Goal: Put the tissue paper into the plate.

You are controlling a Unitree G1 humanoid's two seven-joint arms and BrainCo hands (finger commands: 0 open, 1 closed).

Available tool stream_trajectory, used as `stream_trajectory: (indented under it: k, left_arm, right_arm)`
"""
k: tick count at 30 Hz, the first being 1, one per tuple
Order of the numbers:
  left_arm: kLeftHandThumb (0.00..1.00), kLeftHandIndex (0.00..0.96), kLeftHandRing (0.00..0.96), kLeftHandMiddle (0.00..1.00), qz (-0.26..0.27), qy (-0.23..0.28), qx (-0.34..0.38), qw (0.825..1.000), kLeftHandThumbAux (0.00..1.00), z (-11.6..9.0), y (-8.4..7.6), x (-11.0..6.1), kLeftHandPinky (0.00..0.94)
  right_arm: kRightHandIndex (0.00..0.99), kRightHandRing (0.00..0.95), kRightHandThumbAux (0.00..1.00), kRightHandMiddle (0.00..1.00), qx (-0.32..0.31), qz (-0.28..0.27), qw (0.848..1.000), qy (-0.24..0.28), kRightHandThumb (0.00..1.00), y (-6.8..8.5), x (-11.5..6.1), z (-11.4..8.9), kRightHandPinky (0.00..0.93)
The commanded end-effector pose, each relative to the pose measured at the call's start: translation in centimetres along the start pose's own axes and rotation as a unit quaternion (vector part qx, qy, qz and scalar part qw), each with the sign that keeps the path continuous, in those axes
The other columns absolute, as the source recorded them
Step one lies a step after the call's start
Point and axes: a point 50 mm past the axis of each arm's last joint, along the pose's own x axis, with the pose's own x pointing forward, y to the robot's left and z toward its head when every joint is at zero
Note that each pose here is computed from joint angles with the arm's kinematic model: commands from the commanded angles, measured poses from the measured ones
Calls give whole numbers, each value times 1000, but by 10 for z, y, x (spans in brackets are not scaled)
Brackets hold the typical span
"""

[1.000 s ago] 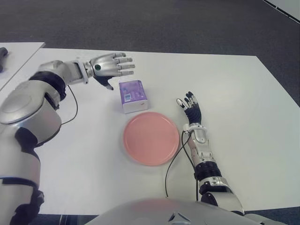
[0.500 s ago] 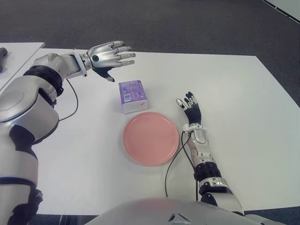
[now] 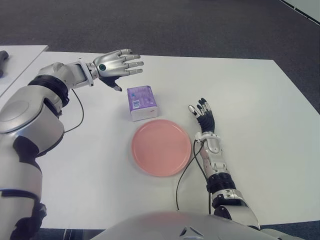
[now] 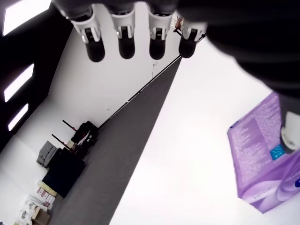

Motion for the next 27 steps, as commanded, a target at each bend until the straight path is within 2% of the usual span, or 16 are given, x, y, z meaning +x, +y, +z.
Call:
stream_trajectory:
  k: [1, 27]
  left_arm:
    - [121, 0, 0, 0, -18, -14, -8, 1000, 442, 11, -8, 0, 0]
    - [140, 0, 0, 0, -59, -54, -25, 996, 479, 32, -22, -6, 0]
  right_arm:
    - [0, 0, 660, 0, -4, -15, 996, 91, 204, -7, -17, -37, 9]
    - [0, 0, 660, 0, -4, -15, 996, 89, 204, -9, -20, -36, 9]
